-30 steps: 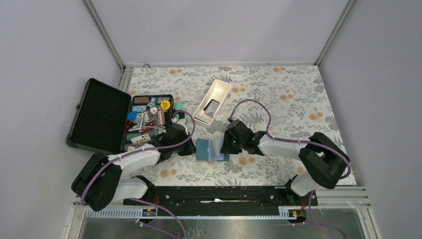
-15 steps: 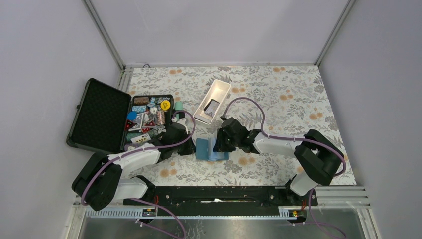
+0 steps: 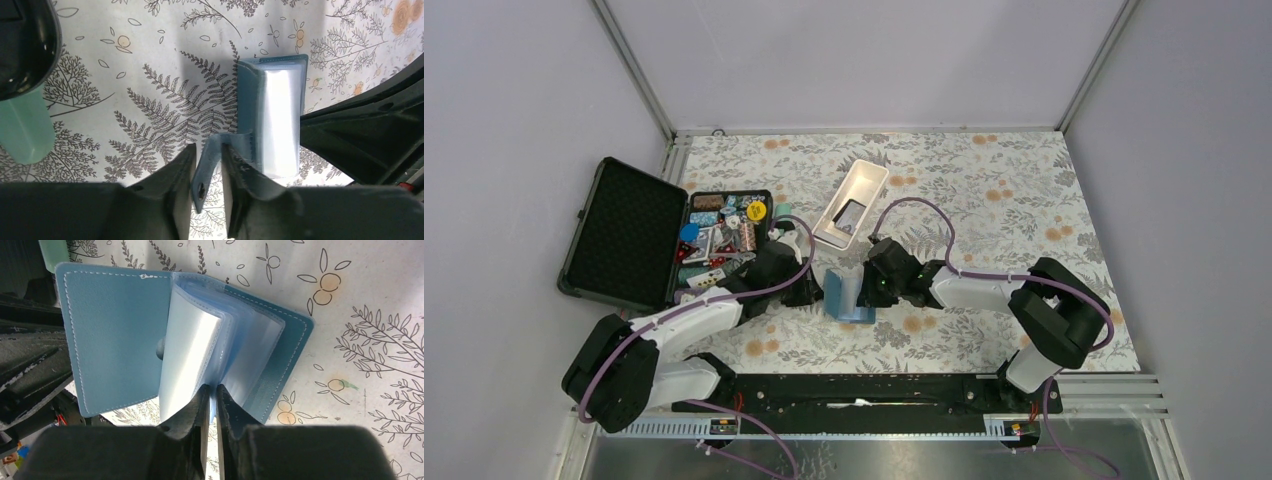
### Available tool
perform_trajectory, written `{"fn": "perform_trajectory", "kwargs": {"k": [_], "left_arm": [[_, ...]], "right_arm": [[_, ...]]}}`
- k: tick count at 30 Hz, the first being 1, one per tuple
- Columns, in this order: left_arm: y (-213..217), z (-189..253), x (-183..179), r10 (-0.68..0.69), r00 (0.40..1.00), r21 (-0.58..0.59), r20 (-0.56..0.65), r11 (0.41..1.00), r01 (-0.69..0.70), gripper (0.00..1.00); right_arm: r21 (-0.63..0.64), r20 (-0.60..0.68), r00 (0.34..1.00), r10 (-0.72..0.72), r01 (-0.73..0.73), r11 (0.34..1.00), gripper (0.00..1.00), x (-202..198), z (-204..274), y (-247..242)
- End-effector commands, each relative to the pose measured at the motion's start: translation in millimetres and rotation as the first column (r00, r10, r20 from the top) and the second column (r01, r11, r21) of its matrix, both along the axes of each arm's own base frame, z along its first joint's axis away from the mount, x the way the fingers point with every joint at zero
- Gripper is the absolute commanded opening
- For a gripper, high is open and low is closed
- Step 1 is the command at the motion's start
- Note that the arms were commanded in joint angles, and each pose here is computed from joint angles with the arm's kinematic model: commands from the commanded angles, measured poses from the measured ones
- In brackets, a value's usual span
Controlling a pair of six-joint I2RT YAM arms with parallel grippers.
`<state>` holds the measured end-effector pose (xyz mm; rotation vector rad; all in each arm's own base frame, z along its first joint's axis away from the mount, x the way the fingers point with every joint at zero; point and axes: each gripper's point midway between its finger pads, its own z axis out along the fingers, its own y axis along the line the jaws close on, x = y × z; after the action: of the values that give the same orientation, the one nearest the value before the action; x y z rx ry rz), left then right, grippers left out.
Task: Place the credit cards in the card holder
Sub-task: Open the card holder at the center of the board.
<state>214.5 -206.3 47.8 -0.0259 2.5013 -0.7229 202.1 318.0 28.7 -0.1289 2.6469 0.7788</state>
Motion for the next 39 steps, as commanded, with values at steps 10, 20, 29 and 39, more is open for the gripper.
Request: {"fn": "perform_trajectory", "kwargs": {"k": [10, 20, 29, 39], "left_arm": [[-7.8, 70.3, 16.6, -0.004, 0.987, -0.070, 0.163, 0.997, 0.016, 0.88], [-25.9, 70.3, 5.0, -0.124, 0.970, 0.055, 0.211, 0.992, 0.115, 0.99], [-34.6, 48.8, -1.4, -0.159, 0.965, 0.137, 0.208, 0.982, 0.132, 0.99], [-39.4, 34.8, 2.0, -0.159, 0.964, 0.169, 0.213, 0.978, 0.124, 0.99]], "right_arm": [[0.096, 0.025, 1.000, -0.013, 0.011, 0.995, 0.09, 4.3, 11.5, 18.6], [0.099, 0.038, 0.999, -0.030, 0.026, 0.995, 0.07, 5.9, 12.3, 15.9], [0.082, 0.040, 0.999, -0.035, 0.032, 0.996, 0.05, 5.8, 13.3, 12.3], [0.086, 0.064, 0.997, -0.051, 0.045, 0.995, 0.02, 7.7, 19.3, 8.3]]}}
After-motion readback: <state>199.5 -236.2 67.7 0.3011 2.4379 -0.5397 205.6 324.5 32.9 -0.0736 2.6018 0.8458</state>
